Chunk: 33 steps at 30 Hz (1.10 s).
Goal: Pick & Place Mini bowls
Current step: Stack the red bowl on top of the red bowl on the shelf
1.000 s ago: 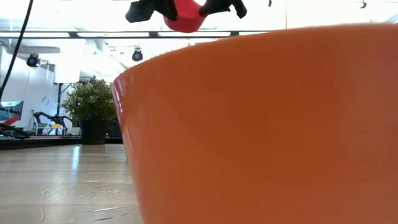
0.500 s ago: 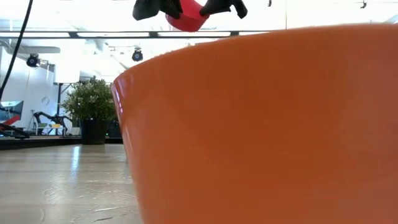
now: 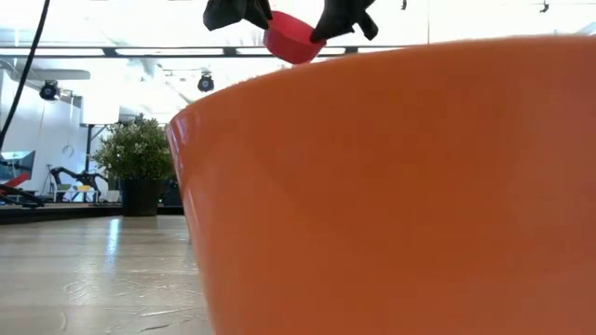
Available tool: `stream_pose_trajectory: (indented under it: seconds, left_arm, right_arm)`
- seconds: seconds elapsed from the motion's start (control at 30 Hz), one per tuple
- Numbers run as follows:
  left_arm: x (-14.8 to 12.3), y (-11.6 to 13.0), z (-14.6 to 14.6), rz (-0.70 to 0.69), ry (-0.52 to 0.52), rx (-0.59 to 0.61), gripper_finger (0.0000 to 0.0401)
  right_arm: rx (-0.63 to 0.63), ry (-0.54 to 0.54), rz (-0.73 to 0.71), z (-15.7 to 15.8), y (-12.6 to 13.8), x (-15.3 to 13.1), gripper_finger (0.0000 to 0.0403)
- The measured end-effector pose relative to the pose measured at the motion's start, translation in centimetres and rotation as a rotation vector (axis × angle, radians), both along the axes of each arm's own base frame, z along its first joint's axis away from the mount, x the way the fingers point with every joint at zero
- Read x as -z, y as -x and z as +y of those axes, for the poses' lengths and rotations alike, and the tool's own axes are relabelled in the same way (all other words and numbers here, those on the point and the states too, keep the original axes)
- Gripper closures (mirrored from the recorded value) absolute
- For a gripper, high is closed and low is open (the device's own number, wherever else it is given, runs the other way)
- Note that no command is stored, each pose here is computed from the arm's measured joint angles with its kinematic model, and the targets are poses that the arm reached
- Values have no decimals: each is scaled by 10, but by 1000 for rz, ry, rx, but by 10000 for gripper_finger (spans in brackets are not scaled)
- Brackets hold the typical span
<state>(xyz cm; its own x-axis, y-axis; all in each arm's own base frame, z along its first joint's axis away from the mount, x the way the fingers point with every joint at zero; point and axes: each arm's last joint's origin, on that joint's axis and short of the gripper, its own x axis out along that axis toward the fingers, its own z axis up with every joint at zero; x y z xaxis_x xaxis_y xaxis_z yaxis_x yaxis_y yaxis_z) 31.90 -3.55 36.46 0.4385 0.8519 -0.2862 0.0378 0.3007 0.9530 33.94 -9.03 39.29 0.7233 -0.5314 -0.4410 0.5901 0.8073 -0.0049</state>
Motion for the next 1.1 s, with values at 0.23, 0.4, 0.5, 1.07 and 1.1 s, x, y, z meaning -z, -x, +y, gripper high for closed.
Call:
stream_pose_trajectory:
  seconds: [0.23, 0.4, 0.5, 1.07, 1.1]
  left_arm:
    - [0, 0, 0, -28, 16, -7, 311]
    - [0, 0, 0, -93, 52, -26, 311]
    - [-2, 1, 0, -142, 71, -45, 311]
    - [-35, 30, 27, -650, 275, -228, 311]
    - [-36, 31, 28, -654, 274, -232, 311]
  right_arm:
    - [68, -12, 57, -21, 10, 4, 395]
    - [145, -37, 97, -48, 23, 8, 395]
    - [136, -117, 89, -66, 33, 10, 395]
    - [161, -367, 68, -117, 70, 24, 394]
    - [158, -363, 74, -117, 70, 25, 394]
